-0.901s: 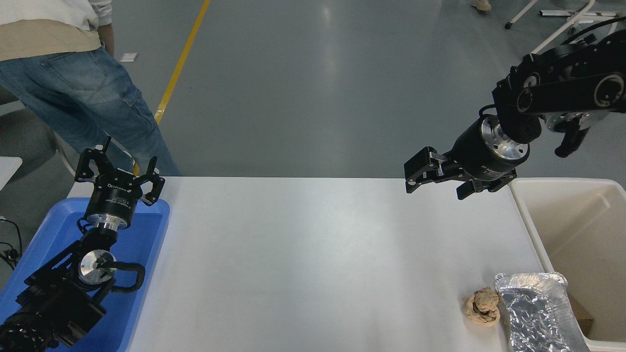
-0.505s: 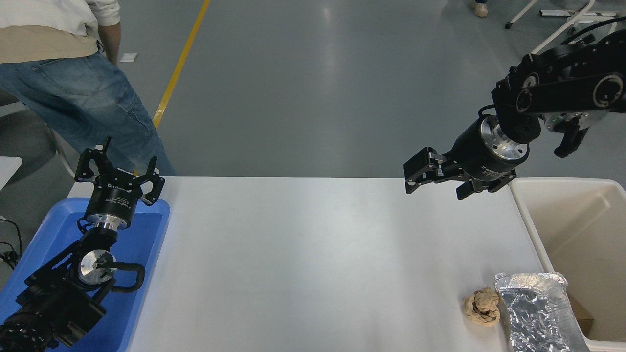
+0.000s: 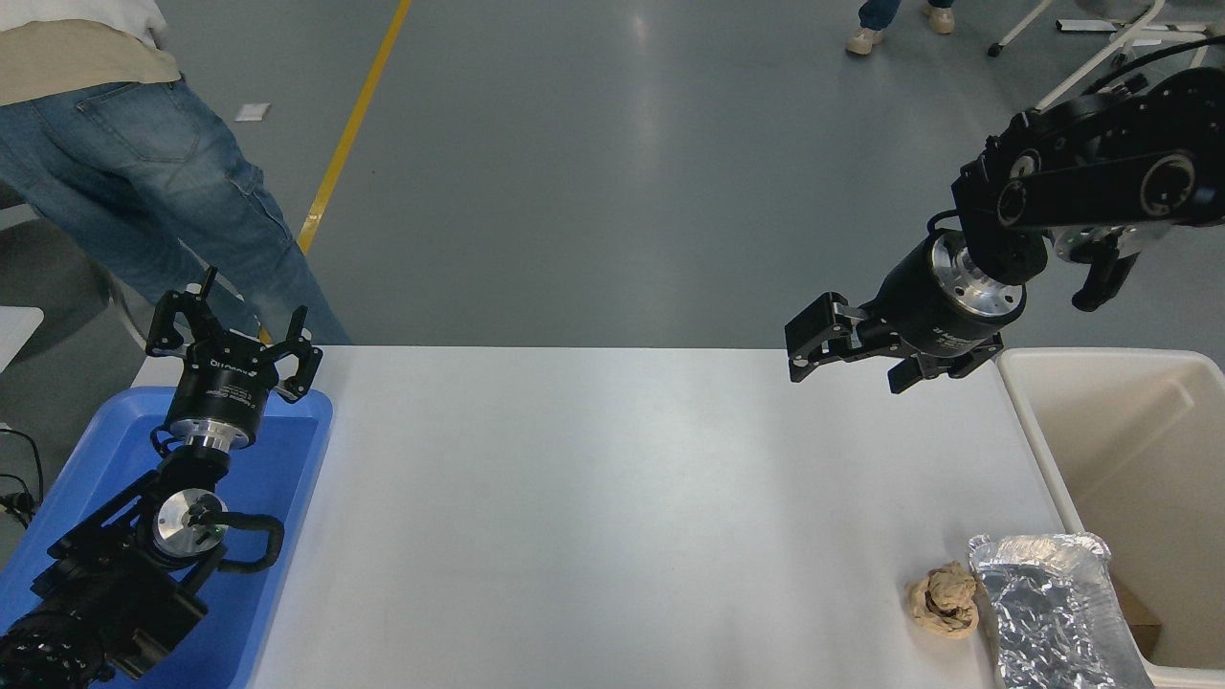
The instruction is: Pick up foil plate and place in dustbin
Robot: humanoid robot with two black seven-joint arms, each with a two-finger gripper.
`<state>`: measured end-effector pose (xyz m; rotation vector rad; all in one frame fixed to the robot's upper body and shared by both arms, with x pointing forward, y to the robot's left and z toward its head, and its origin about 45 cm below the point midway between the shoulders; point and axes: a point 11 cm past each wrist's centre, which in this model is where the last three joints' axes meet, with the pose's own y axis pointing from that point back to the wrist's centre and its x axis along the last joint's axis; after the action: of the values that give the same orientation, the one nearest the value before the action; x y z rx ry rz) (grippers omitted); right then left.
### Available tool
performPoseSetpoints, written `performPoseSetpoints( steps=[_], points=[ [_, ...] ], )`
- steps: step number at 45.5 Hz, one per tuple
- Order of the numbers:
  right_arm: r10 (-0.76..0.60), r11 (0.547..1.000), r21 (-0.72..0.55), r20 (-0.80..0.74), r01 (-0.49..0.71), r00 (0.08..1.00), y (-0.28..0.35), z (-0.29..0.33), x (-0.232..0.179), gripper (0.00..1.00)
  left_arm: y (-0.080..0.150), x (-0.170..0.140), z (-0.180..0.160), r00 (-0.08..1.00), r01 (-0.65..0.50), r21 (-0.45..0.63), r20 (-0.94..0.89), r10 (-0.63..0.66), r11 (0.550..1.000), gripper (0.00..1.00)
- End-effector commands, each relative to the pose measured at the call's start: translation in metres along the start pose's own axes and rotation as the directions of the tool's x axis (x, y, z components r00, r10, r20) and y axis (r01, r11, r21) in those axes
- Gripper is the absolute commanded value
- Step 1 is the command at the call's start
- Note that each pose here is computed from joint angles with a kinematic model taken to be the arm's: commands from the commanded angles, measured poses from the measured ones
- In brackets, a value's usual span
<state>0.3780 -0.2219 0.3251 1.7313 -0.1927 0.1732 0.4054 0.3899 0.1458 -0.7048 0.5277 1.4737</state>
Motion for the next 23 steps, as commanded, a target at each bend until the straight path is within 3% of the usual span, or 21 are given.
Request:
performPoseSetpoints(
  steps=[1,23],
  points=[
    [0.015,1.000,-0.001,0.021,-0.014,1.000,-0.001,0.010,0.005,1.00,0.000,0.000,0.000,1.000,0.000,0.000,0.000,0.000,1.000,0.99],
    [0.055,0.998,0.031,0.095,-0.058,0.994,0.013,0.026,0.014,1.00,0.000,0.000,0.000,1.000,0.001,0.000,-0.001,-0.001,1.000,0.99]
  ],
)
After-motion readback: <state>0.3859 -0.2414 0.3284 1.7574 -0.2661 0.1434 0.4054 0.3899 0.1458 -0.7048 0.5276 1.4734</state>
